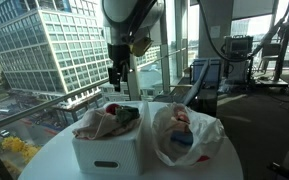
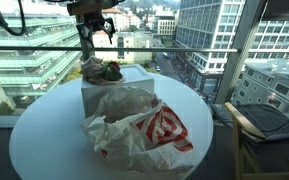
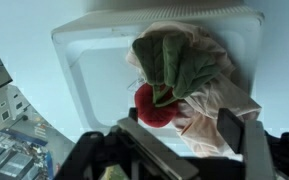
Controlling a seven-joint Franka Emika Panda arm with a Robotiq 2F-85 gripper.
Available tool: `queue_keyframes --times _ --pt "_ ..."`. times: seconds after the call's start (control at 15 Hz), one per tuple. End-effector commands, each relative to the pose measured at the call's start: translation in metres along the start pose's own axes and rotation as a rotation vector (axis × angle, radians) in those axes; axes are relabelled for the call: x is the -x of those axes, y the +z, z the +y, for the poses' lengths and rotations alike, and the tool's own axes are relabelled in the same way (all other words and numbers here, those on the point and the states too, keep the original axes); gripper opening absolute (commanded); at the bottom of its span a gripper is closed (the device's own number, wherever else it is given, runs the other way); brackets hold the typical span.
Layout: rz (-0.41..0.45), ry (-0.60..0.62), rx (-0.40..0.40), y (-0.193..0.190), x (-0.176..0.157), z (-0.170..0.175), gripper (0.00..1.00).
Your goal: Remove the item from the plastic bag and put them on the white basket
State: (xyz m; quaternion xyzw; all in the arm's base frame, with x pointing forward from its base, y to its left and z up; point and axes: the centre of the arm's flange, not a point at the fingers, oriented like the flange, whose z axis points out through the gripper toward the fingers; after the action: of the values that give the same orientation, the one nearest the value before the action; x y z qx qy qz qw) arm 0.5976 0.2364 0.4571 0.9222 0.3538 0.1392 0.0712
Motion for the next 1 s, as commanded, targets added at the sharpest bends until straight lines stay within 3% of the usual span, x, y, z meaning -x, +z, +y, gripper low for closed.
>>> queue_keyframes --times 0.0,0.07,0.13,0.47,0.67,0.93 --pt "-0.001 0.000 0.000 0.000 0.001 0.000 0.89" --pt "-0.007 0.000 -0.003 0.005 0.002 -0.001 0.97" --pt "-0.014 0.000 -0.006 0.010 0.003 -0.001 0.99" --pt "-0.045 0.051 0.003 0.021 0.004 -0.001 1.00" --pt "-0.122 0.114 0.010 0.037 0.026 0.012 1.00" --pt "-0.164 0.194 -0.011 0.056 0.061 0.029 1.00"
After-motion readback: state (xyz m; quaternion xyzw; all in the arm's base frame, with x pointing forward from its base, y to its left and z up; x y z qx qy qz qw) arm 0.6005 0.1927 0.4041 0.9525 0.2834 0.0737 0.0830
